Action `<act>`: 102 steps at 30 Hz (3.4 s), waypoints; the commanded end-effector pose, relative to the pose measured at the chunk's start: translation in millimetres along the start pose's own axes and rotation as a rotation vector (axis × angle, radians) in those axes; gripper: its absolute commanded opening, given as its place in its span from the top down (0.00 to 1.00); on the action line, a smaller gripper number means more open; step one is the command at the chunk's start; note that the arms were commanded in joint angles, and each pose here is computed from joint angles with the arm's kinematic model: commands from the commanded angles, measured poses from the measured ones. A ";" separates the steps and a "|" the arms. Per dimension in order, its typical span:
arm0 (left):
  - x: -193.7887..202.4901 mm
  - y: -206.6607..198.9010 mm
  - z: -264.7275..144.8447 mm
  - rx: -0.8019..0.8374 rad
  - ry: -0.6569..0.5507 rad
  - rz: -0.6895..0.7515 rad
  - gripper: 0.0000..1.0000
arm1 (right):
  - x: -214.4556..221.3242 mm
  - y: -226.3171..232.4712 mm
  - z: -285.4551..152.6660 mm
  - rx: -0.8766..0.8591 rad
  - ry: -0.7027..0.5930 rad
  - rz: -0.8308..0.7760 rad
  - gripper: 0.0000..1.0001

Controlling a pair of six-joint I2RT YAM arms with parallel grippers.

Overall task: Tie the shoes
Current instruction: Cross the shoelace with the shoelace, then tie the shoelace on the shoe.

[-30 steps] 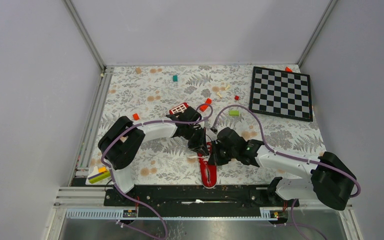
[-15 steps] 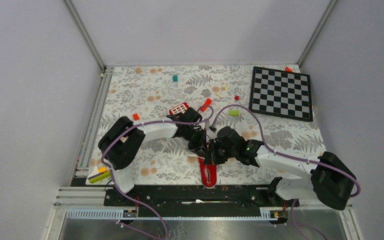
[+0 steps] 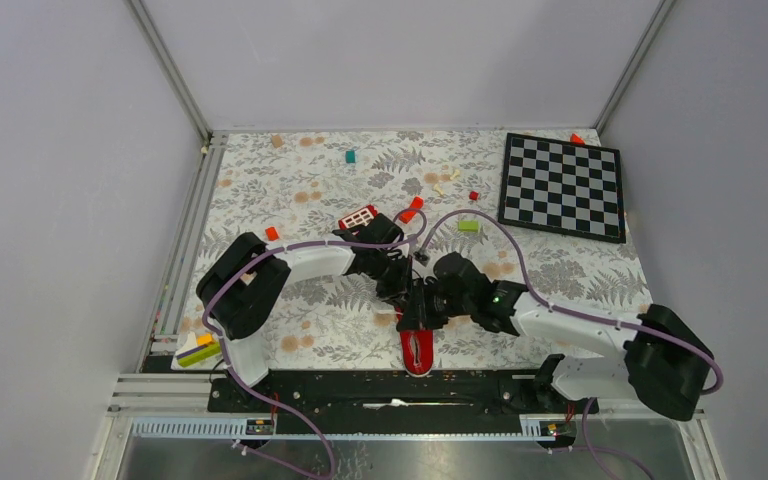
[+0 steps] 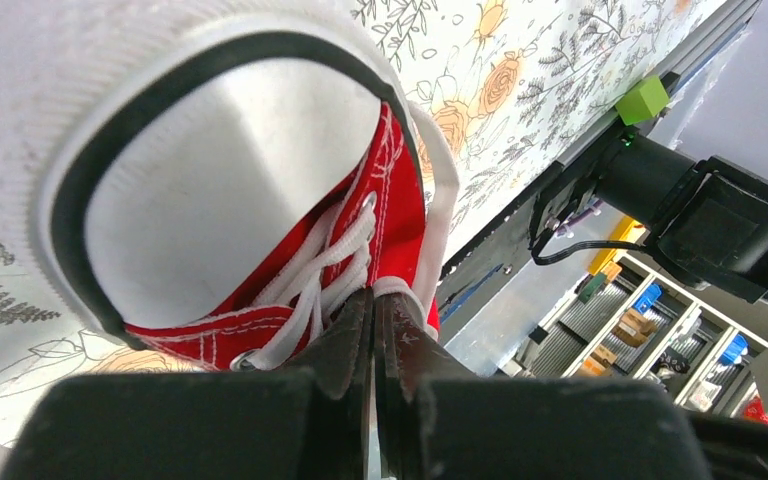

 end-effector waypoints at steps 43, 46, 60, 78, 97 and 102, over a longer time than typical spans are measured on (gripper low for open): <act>-6.1 -7.4 -16.1 -0.002 -0.114 0.063 1.00 | 11.0 -31.1 0.1 0.103 -0.220 0.178 0.99; -6.6 -8.1 -19.6 0.000 -0.128 0.063 1.00 | 14.2 -31.3 -3.6 0.102 -0.207 0.168 1.00; -1.8 -0.2 -29.4 -0.003 -0.179 0.039 1.00 | 29.9 -43.3 -16.7 0.146 -0.184 0.133 1.00; -5.3 2.4 -51.6 0.032 -0.301 0.062 1.00 | 38.6 -52.3 -15.9 0.171 -0.163 0.129 1.00; -1.1 -21.0 -57.1 0.302 -0.317 0.236 1.00 | 39.9 -53.4 -12.1 0.160 -0.158 0.138 1.00; -4.1 -26.3 -57.3 0.292 -0.291 0.271 0.98 | 38.8 -52.3 -12.3 0.157 -0.162 0.138 1.00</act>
Point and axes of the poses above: each gripper's point midway between its finger pads, its own z axis out along the fingers, its own y axis along the line the jaws close on, x = y × z, the point moved 8 cm from there along -z, back along the fingers, and after that the axes turned 5 degrees about -z, right-handed, at the moved point
